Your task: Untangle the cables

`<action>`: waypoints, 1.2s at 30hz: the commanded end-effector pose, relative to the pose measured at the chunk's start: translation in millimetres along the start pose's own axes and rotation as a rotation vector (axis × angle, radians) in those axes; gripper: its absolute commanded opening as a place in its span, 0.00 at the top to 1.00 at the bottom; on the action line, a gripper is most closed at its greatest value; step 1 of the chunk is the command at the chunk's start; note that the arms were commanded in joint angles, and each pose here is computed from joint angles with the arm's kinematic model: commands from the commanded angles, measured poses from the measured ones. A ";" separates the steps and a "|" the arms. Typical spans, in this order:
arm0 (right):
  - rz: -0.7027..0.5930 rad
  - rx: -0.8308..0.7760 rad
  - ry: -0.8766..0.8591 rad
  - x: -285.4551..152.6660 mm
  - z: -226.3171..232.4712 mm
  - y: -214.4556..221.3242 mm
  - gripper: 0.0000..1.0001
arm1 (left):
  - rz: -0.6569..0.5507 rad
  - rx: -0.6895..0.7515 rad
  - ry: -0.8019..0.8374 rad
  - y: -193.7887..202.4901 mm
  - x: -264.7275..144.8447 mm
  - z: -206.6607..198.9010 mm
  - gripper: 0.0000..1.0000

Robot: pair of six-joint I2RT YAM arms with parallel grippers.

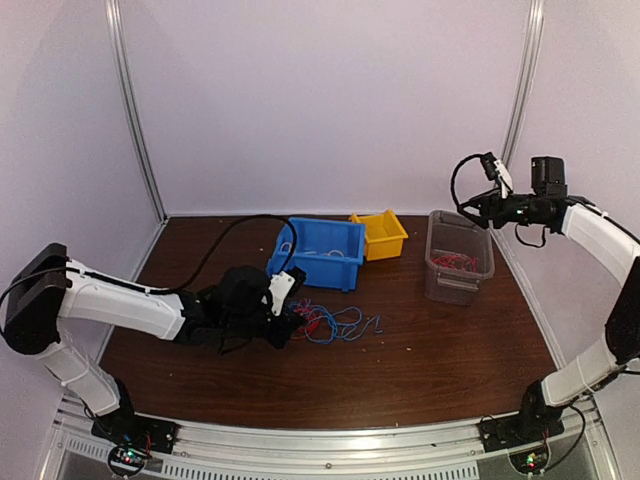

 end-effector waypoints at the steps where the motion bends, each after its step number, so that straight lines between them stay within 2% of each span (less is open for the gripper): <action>1: 0.066 -0.061 -0.138 18.5 42.1 16.5 0.35 | -0.219 0.055 0.175 -49.0 -30.6 -21.8 1.00; 7: 0.235 -0.187 -0.385 55.2 122.1 62.6 0.36 | -0.378 0.071 0.281 -69.1 -67.7 -32.0 1.00; 14: 0.382 -0.274 -0.555 85.3 178.6 107.7 0.36 | -0.327 0.093 0.362 -53.9 -59.7 -42.8 1.00; 19: 0.455 -0.279 -0.708 94.2 205.3 124.6 0.41 | -0.340 0.082 0.385 -47.7 -56.7 -45.5 1.00; 23: 0.445 -0.389 -0.716 97.0 223.8 126.2 0.46 | -0.358 0.096 0.451 -48.9 -57.9 -53.3 1.00; 26: 0.417 -0.528 -0.741 93.4 237.5 125.3 0.56 | -0.369 0.113 0.508 -51.9 -59.0 -59.6 1.00; 30: 0.359 -0.724 -0.704 91.0 254.6 120.1 0.57 | -0.355 0.119 0.567 -54.4 -58.3 -66.2 0.99; 36: 0.444 -0.915 -0.669 91.2 261.7 128.0 0.59 | -0.335 0.123 0.608 -54.6 -54.4 -71.1 0.99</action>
Point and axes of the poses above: each gripper's point midway between its finger pads, its own x axis out along the fingers, its own z axis along the line the jaws close on, y = z × x, the point moved 5 cm from there along -x, back along the fingers, and after that the axes turned 15 degrees about x, right-handed, at the moved point
